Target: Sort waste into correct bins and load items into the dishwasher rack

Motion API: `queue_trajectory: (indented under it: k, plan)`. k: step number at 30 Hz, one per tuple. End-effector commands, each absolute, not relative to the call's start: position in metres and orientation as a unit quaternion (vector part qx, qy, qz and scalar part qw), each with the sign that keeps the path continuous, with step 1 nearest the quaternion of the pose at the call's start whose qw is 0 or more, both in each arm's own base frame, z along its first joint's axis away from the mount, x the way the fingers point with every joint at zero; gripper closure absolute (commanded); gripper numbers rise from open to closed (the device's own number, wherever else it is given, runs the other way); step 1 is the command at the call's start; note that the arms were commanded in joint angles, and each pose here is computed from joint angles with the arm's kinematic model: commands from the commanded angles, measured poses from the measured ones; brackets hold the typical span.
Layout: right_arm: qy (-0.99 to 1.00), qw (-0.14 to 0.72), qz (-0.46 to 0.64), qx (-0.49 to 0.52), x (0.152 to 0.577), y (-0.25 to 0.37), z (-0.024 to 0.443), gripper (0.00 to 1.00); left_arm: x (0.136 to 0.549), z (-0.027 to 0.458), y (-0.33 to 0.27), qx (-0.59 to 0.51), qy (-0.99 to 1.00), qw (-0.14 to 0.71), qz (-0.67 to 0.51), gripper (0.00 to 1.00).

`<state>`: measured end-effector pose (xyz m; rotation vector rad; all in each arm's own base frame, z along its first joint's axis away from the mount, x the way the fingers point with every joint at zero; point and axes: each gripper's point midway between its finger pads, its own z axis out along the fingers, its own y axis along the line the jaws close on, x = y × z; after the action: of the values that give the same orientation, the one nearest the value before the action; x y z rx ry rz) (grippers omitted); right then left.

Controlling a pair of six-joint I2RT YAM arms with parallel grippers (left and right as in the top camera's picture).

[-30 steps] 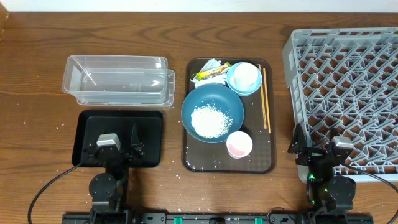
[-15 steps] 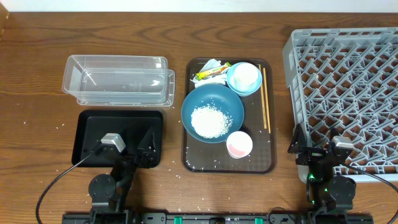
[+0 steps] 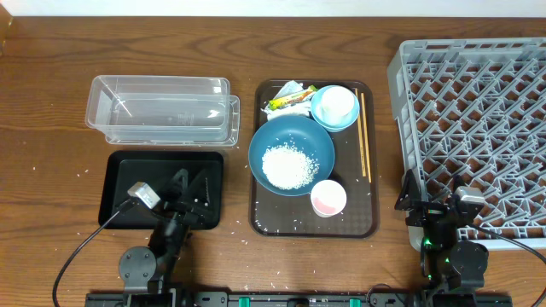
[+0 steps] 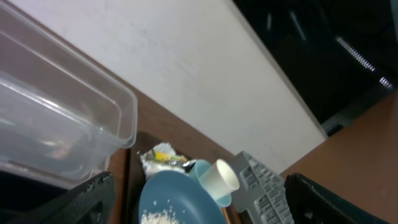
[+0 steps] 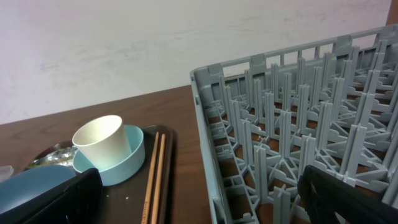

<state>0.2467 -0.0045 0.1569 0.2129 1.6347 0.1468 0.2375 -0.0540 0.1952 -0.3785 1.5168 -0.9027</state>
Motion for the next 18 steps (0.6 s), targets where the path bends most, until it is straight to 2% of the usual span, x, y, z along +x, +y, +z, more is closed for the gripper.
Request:
queue_trajectory:
  k: [1,13,18]
  plan:
    - [0.726,0.679,0.061,0.092,0.246,-0.004,0.158,0.01,0.237,0.203,-0.050,-0.174,0.649,0.628,-0.392,0.11]
    - [0.726,0.679,0.061,0.092,0.246,-0.004,0.158,0.01,0.248,0.186,-0.056,-0.171,0.702,0.581,-0.376,0.11]
    - [0.726,0.679,0.061,0.092,0.246,-0.004,0.158,0.01,0.257,0.196,-0.065,-0.133,0.744,0.552,-0.353,0.11]
